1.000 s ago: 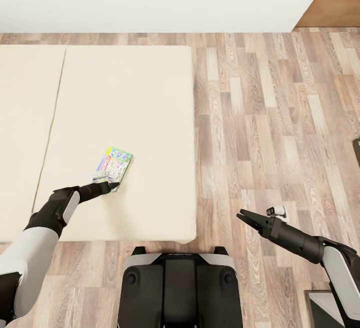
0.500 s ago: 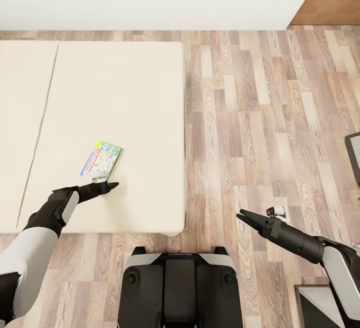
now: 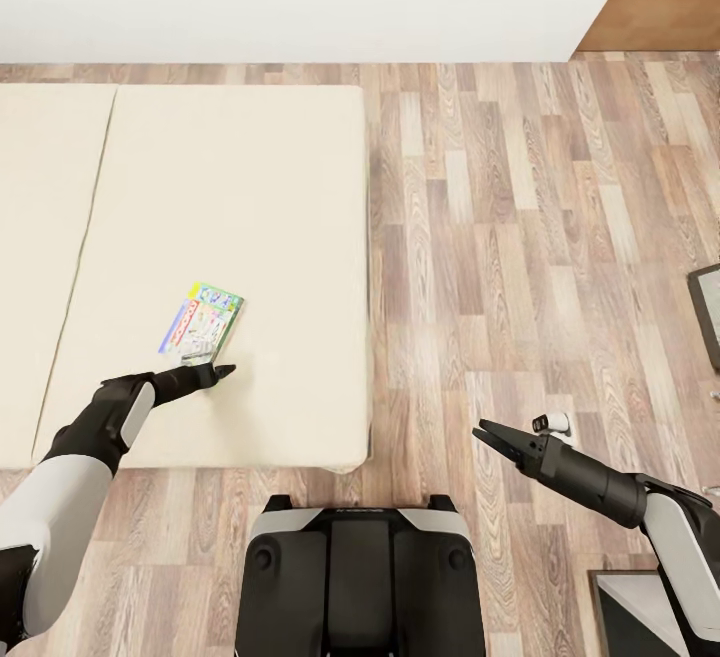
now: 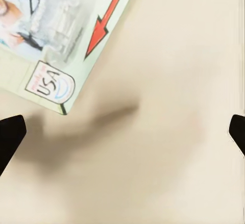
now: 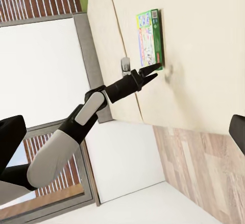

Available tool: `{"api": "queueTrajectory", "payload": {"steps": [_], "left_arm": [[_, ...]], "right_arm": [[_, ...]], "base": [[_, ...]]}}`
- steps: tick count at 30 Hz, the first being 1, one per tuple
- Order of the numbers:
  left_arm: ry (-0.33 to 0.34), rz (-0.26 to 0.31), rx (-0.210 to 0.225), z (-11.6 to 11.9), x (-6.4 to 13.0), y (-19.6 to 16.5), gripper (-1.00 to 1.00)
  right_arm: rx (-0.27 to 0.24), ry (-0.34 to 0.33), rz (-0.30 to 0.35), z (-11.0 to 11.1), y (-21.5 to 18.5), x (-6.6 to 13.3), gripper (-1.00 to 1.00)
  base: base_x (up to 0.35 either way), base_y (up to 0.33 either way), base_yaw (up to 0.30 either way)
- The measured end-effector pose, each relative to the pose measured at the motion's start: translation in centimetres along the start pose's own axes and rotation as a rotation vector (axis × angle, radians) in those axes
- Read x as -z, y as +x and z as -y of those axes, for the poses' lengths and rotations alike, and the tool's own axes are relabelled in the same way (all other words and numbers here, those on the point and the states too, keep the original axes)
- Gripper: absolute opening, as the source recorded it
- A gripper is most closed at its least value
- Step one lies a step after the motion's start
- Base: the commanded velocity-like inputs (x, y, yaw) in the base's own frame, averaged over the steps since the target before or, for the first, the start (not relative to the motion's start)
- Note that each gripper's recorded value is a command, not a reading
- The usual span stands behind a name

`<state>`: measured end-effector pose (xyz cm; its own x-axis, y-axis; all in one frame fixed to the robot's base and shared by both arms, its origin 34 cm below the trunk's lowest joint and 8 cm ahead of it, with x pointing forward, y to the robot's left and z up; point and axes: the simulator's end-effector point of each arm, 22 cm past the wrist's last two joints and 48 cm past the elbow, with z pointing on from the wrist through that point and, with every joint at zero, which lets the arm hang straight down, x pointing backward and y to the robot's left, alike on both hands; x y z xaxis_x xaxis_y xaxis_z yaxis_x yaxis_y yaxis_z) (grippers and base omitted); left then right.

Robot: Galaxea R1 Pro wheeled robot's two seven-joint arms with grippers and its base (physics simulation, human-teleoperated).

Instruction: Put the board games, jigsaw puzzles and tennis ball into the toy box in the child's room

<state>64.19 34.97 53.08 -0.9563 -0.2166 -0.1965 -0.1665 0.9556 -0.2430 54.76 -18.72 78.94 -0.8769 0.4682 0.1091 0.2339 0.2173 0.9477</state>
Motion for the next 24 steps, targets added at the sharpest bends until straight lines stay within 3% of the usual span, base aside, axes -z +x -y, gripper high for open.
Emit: {"api": "queueTrajectory", "payload": {"steps": [14, 24], "left_arm": [[0.002, 0.018, -0.004, 0.2, 0.8, -1.1, 1.00], [0.002, 0.019, -0.004, 0.3, 1.0, -1.2, 1.00]], "right_arm": [[0.017, -0.009, 0.005, -0.9, -0.3, 0.1, 1.00], [0.020, -0.010, 0.006, -1.0, -0.4, 0.1, 1.00]], "base": [[0.000, 0.000, -0.113], [-0.039, 0.023, -0.021]]}}
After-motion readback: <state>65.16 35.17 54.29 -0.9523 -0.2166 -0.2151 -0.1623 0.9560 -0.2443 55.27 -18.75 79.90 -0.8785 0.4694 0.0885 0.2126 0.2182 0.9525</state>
